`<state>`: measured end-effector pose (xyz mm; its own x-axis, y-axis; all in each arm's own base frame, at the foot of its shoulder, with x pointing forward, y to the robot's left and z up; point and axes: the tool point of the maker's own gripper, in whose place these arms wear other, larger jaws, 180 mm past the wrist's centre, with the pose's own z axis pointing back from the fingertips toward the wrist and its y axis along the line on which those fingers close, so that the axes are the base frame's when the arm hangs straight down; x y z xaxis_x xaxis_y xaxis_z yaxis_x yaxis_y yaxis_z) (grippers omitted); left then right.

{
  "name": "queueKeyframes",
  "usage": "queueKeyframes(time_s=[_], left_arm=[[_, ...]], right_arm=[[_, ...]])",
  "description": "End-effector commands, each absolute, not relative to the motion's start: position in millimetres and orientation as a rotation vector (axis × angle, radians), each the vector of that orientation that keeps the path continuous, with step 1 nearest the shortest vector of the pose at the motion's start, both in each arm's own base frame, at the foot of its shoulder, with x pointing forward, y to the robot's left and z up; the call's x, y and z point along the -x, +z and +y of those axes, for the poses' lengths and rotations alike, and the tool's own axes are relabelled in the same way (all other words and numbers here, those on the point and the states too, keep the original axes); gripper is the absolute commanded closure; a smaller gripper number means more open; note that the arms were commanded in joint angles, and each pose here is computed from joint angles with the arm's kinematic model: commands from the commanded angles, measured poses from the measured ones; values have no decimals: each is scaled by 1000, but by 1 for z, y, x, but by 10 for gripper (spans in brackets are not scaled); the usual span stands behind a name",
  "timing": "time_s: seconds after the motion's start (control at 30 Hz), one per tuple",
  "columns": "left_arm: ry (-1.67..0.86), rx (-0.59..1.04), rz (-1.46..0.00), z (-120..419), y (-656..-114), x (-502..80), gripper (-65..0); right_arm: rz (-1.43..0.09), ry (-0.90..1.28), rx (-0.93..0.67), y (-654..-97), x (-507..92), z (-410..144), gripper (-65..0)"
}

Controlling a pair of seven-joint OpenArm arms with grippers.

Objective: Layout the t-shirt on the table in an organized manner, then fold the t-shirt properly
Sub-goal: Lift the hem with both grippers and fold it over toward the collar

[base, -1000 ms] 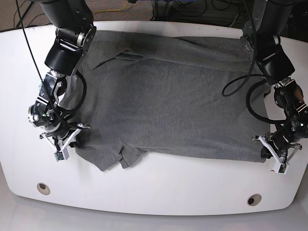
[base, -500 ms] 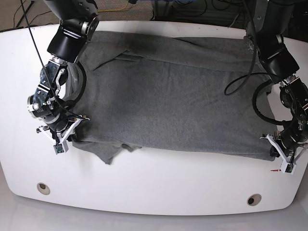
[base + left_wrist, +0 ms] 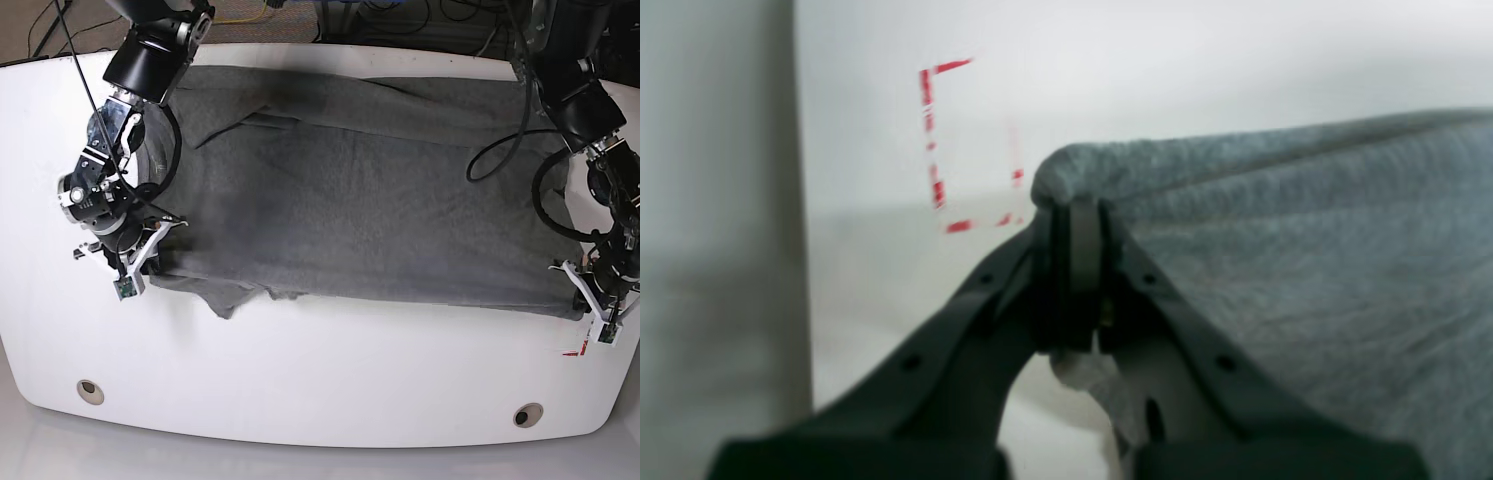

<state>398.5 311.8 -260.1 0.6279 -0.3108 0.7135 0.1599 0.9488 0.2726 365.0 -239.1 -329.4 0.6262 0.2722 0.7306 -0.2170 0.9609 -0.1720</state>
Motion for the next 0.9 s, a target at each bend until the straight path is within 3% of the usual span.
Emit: queueKeyframes(time_s=[0.0,0.87], left_arm=[[-279,-224,-899,316,-242,-401,-4],[-370,-269,-700,309,-308,-311,-4]], right_arm=[[-915,286,105,-305,-371,-243,-59],[-803,298,88,-344,-294,-218,-62]])
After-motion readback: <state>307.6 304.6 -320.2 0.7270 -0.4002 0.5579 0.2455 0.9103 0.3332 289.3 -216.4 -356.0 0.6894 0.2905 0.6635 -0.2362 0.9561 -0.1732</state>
